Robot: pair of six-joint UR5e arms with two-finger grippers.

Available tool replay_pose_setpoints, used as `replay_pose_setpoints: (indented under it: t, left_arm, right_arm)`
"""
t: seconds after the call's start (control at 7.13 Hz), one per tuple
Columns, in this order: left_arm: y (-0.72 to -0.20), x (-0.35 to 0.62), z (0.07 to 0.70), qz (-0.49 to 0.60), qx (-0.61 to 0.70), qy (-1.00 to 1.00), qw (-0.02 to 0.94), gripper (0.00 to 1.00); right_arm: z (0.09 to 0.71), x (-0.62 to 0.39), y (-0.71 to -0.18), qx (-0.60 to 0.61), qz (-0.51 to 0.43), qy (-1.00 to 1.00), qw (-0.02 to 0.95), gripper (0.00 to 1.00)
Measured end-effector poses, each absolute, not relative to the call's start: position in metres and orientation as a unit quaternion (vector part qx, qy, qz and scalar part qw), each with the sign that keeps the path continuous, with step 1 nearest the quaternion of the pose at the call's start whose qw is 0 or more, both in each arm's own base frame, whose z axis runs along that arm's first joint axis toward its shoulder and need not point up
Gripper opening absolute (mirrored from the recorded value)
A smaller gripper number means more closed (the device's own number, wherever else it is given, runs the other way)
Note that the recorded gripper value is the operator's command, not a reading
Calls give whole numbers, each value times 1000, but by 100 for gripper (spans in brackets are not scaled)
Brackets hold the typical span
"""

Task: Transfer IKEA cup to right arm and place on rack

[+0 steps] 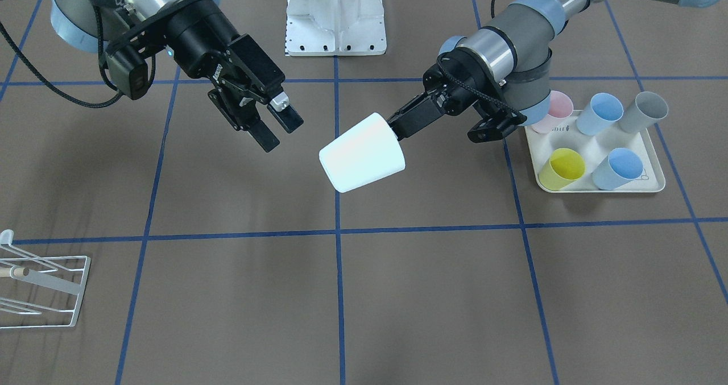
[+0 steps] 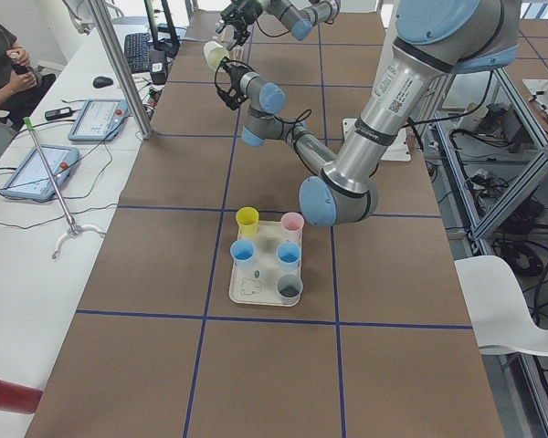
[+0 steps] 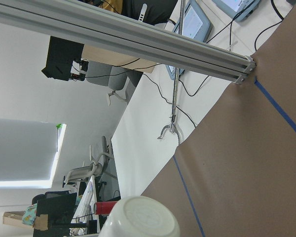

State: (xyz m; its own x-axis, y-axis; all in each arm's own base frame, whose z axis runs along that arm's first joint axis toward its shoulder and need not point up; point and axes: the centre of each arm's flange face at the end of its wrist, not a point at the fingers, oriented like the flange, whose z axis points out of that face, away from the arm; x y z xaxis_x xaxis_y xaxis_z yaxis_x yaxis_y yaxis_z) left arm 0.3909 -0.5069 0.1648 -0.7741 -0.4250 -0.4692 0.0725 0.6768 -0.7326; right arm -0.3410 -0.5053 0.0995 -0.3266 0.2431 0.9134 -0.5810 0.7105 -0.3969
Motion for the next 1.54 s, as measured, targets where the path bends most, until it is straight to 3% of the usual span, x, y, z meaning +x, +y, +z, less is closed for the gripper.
replay_pose_setpoints:
  t: [1.54]
  left_arm:
    - [-499,402,143,-381,-126,862,310,0]
  right_arm:
    - [96,-348,-507,75,387,-741,543,99]
